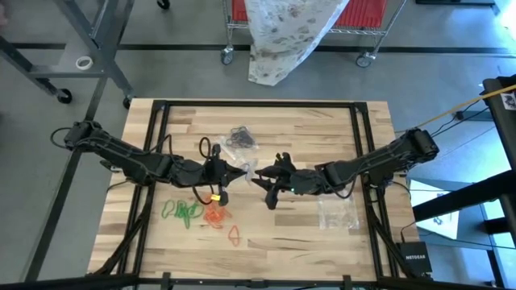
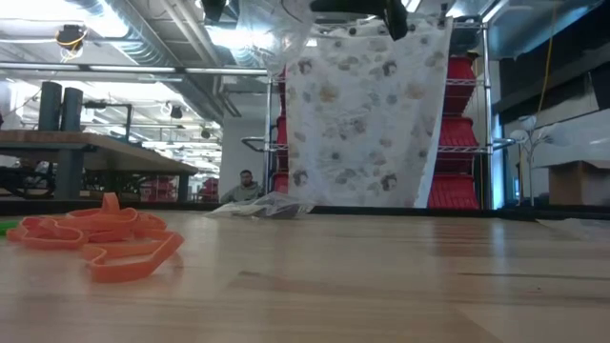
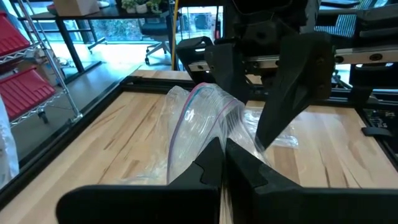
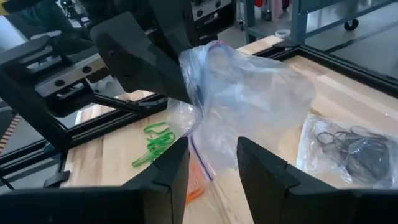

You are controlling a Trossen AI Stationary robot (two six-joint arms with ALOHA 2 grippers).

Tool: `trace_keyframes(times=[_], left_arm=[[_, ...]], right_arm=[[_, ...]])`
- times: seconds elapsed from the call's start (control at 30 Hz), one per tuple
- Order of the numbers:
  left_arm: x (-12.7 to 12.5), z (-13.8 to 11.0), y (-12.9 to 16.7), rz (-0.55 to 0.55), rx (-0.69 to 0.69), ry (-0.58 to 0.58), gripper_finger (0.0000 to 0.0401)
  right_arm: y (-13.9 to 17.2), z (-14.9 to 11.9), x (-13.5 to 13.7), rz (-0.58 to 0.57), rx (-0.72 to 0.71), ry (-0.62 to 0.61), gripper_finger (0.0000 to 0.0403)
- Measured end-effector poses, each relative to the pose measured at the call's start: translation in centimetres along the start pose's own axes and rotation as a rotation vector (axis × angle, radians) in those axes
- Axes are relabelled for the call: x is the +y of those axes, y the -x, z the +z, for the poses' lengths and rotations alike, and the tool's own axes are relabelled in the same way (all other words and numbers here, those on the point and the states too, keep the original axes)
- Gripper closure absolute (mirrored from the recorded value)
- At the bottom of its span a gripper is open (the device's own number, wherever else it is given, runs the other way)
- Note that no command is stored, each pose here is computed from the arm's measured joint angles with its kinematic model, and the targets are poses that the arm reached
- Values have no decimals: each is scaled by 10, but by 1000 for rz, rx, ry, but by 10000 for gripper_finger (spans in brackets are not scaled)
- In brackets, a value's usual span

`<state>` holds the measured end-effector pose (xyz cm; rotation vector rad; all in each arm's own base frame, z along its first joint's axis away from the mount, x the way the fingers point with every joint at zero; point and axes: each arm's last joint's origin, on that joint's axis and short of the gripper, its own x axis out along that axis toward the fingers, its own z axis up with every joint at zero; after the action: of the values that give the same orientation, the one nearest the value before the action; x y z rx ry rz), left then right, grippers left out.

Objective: Sort rubber bands
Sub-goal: Open the transparent zip bag

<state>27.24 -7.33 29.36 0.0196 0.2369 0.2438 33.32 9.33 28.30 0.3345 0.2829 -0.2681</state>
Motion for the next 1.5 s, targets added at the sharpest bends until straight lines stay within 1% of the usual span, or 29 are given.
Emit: trace_keyframes(times=[0.27,0.43,0.7,0.87,0.97,1.13,1.2,1.3,1.5], left_arm=[[0,0,0,0,-1,1,401],[0,0,0,1,1,0,401],[2,0,-1,6,1,-2,401],[2,0,-1,6,0,-4,401],[1,0,-1,6,1,-6,401],[-2,0,1,-7,0,-34,401],[-4,0,2,-30,0,-51,401],[-6,0,2,-112,4,-51,401],[-15,-1,7,-286,24,6,401]], right_arm=[[-7,2,4,24,-69,33,276],[-10,0,2,16,-59,39,276],[-10,-1,6,105,-28,95,276],[-9,-3,6,136,-8,150,276],[-9,-5,4,114,23,173,276],[3,-1,-3,29,60,207,276],[9,2,-5,25,69,213,276],[20,9,-3,44,56,248,276],[39,17,10,108,14,375,276]])
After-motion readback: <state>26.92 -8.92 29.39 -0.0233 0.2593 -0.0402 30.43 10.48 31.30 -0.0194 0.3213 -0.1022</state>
